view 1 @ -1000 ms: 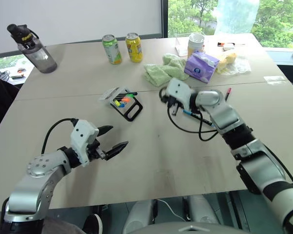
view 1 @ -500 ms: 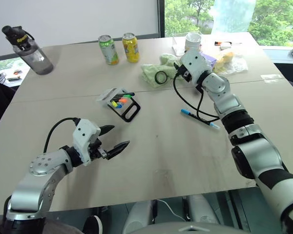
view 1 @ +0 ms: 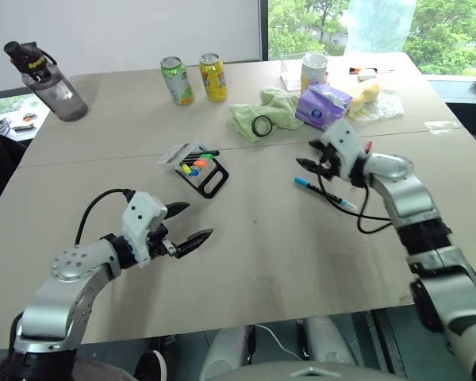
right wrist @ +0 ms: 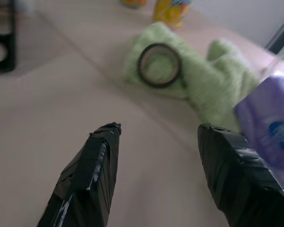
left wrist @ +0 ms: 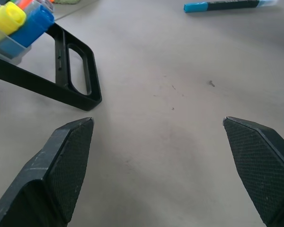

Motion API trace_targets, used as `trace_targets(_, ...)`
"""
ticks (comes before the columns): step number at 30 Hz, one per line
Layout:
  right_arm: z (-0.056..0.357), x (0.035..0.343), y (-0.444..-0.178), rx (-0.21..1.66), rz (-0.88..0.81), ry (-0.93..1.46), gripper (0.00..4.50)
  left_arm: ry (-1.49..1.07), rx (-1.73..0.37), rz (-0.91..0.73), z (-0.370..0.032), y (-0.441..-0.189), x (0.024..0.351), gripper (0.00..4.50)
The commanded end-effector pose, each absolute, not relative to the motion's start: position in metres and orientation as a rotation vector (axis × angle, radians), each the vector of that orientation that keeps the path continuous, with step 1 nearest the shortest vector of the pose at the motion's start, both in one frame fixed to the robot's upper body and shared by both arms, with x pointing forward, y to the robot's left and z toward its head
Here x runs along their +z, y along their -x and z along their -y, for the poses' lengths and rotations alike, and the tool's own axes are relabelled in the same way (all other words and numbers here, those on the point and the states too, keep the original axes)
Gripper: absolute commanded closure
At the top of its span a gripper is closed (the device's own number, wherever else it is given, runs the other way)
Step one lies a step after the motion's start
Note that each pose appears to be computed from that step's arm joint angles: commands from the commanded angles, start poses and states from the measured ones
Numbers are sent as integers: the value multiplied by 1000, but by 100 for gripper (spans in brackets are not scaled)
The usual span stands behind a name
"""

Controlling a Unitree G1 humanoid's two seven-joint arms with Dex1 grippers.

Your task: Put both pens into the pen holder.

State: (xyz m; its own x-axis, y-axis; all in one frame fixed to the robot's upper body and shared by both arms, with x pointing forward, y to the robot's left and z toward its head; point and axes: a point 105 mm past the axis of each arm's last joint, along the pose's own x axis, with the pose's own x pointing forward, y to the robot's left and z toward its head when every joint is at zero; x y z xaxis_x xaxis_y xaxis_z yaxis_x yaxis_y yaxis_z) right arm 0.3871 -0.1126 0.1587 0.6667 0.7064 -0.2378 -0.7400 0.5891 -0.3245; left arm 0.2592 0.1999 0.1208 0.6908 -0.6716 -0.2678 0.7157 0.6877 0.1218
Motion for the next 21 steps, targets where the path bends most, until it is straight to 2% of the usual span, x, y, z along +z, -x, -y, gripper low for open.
trace_targets(1,133,179,-365,849,-81,369,170,-145,-904,-155,-181,-251,134,0)
trace_targets(7,179,174,-341,760,-208,275,170,10,-1055,-98,-160,-241,157,0)
trace_targets(13,181,151,-316,810,-341,322,170,6,-1092,-120,-158,-242,157,0)
trace_targets(18,175,138,-314,810,-380,332,170,-9,-1090,-126,-158,-245,157,0)
trace_targets(21,177,120,-317,792,-435,373,170,-22,-1081,-128,-159,-246,157,0)
